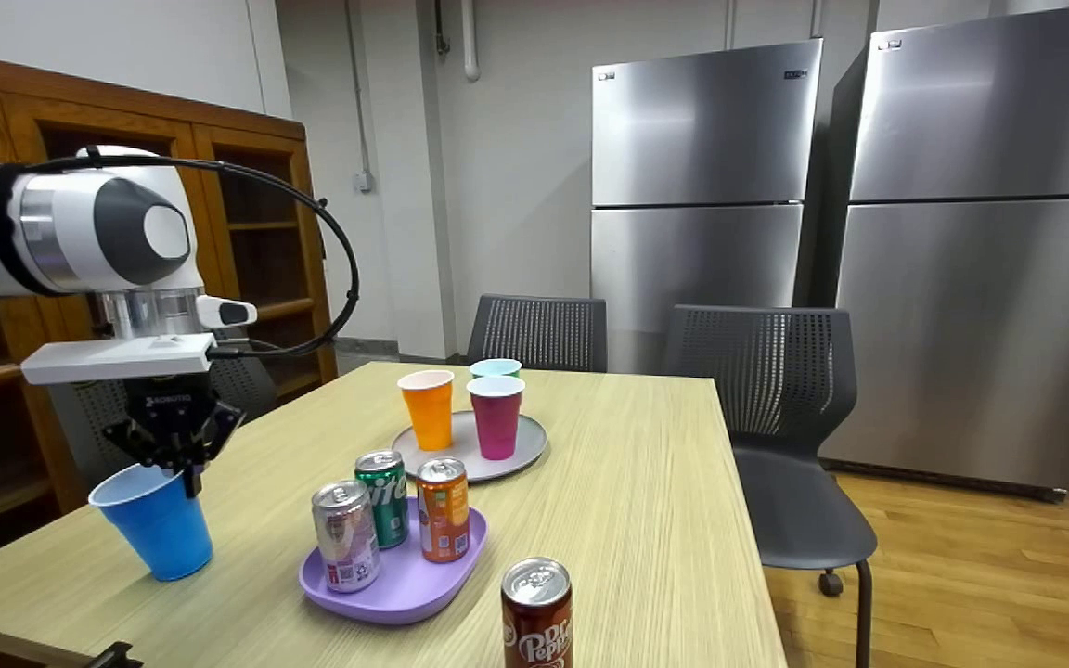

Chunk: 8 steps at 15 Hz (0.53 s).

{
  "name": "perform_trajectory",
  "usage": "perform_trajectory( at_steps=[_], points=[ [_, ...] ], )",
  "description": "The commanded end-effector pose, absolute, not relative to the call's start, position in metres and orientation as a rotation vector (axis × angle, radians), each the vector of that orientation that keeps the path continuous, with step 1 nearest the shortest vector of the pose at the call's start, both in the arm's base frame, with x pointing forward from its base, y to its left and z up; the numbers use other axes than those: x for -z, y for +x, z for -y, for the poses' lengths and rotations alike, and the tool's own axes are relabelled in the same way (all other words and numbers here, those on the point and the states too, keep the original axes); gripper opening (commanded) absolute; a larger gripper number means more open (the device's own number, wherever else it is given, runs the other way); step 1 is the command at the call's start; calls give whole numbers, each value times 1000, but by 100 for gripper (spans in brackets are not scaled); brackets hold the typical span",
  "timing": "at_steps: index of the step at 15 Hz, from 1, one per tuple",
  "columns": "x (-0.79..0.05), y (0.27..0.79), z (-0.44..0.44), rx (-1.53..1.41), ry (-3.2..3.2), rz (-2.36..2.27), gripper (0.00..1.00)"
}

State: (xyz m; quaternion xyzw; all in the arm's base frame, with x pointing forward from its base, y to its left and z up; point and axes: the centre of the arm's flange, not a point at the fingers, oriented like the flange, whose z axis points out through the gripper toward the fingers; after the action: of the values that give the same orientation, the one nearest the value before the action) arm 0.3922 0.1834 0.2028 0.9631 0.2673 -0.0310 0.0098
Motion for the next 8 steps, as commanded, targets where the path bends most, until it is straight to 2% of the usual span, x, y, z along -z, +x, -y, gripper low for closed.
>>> perform_trajectory(
  at_steps=[1,8],
  points=[
    [-208,387,-196,100,3015,-870,1],
    [-233,384,-194,35,3088,-742,1]
  ],
)
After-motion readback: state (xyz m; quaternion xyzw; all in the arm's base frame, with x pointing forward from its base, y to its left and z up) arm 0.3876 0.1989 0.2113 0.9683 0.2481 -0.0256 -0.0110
